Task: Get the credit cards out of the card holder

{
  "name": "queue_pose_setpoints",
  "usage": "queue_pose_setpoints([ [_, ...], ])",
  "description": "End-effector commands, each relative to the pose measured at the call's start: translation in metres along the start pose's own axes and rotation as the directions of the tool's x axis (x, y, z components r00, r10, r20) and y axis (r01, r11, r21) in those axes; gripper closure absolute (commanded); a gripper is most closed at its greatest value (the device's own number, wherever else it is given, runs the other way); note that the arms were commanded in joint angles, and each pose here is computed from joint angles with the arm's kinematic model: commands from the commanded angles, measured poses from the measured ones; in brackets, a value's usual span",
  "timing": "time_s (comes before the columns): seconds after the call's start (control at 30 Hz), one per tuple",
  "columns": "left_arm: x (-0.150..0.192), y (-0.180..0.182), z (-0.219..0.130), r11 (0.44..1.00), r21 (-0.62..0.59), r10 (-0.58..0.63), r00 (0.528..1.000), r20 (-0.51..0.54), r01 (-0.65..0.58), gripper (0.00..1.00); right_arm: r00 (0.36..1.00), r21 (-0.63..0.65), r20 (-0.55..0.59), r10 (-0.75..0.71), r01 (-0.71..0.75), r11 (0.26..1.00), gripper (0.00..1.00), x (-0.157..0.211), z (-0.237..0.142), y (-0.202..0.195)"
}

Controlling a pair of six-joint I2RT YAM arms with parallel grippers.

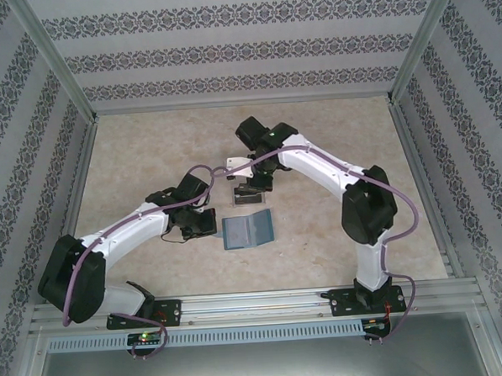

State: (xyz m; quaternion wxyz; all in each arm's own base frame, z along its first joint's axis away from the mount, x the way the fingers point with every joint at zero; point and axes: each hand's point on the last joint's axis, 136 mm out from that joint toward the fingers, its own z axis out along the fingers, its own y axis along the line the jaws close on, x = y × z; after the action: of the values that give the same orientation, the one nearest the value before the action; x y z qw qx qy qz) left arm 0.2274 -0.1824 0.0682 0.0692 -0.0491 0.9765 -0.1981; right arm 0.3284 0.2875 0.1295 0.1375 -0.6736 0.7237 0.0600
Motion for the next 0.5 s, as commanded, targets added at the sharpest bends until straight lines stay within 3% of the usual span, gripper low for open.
queue_pose_setpoints([
  [0.0,-0.002,0.006,-0.005,0.999,-0.013,-0.037,0.999,0.029,0.037,0.94,0.997,-0.044,-0.059,-0.05,0.047,0.998,1.0,0.008,0.001,0.001],
  [0.47,-0.002,0.008,-0.005,0.999,-0.022,-0.046,0.999,0.025,0.046,0.94,0.995,-0.127,-0.087,-0.041,0.029,0.991,1.0,-0.004,0.028,-0.008],
])
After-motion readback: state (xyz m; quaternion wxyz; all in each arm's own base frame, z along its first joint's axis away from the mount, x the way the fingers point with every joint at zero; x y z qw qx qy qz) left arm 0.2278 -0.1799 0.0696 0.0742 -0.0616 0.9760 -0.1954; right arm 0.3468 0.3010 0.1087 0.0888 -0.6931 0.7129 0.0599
